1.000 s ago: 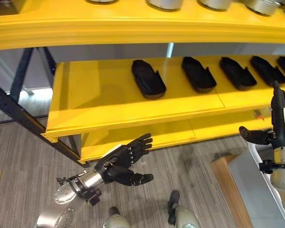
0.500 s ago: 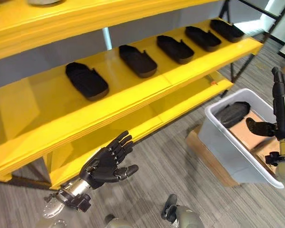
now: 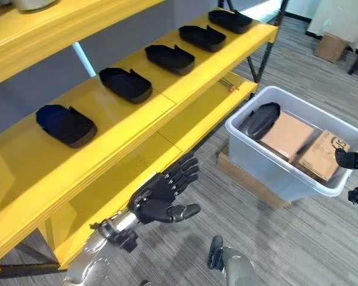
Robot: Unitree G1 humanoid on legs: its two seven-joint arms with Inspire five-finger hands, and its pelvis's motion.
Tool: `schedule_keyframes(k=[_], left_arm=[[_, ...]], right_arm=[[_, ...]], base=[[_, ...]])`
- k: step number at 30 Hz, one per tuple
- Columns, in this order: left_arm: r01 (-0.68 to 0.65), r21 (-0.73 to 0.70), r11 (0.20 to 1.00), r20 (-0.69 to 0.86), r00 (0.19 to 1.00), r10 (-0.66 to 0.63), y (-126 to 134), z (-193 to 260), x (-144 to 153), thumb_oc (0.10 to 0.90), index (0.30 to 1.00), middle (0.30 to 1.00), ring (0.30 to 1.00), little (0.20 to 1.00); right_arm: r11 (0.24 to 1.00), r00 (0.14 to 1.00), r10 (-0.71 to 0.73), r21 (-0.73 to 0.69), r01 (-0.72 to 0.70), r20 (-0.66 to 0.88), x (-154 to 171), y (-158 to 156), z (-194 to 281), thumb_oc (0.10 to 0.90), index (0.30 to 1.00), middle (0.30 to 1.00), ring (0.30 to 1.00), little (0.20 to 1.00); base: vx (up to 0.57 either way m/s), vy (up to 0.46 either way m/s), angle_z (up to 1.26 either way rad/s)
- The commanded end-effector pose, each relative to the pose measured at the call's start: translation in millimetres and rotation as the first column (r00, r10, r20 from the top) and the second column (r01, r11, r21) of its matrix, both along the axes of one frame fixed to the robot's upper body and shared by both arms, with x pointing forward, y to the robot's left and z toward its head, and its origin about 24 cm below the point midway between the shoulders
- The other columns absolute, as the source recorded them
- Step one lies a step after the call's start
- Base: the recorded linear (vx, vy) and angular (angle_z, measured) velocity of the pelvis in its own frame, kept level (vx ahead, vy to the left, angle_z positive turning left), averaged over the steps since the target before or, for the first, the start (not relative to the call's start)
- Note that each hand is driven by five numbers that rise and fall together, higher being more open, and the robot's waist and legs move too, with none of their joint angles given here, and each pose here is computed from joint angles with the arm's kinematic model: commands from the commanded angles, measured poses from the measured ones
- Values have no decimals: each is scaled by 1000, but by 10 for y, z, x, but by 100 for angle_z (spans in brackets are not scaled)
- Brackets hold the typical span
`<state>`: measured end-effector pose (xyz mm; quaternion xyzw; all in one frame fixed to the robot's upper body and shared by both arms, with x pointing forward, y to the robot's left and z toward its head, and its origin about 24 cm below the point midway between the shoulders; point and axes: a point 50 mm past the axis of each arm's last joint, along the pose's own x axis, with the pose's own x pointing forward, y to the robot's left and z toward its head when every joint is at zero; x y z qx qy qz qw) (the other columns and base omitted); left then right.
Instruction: Move parts from the plastic box to the shelf.
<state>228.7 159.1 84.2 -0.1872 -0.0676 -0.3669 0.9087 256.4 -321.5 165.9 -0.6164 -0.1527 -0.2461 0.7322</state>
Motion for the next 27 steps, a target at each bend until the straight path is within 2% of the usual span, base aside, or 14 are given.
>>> schedule_keyframes(k=[1, 6, 12, 16, 27], left_arm=[[-49, -163, 985, 242, 966, 88, -112, 486, 107, 900, 1000, 1000, 1000, 1000], [-133, -171, 976, 206, 964, 167, -10, 458, 107, 900, 1000, 1000, 1000, 1000], [-85, -156, 984, 159, 981, 110, 34, 361, -21, 900, 1000, 1000, 1000, 1000], [-108, -162, 981, 142, 981, 131, 109, 291, -79, 900, 1000, 1000, 1000, 1000], [-137, -90, 986, 141, 979, 149, 267, 214, -129, 900, 1000, 1000, 1000, 1000]], right_arm=[[960, 934, 267, -154, -235, 236, 55, 484, 577, 900, 1000, 1000, 1000, 1000], [904, 891, 426, -115, -412, 157, 102, 791, 461, 900, 1000, 1000, 1000, 1000], [894, 888, 449, -38, -447, 97, 32, 889, 190, 900, 1000, 1000, 1000, 1000], [883, 881, 459, 52, -467, 111, -32, 932, 86, 900, 1000, 1000, 1000, 1000], [850, 861, 499, 141, -508, 98, -169, 1043, -72, 900, 1000, 1000, 1000, 1000]], base=[[44, -120, -52], [71, -86, -119], [161, 14, -78], [302, 149, -29], [233, 208, -34]])
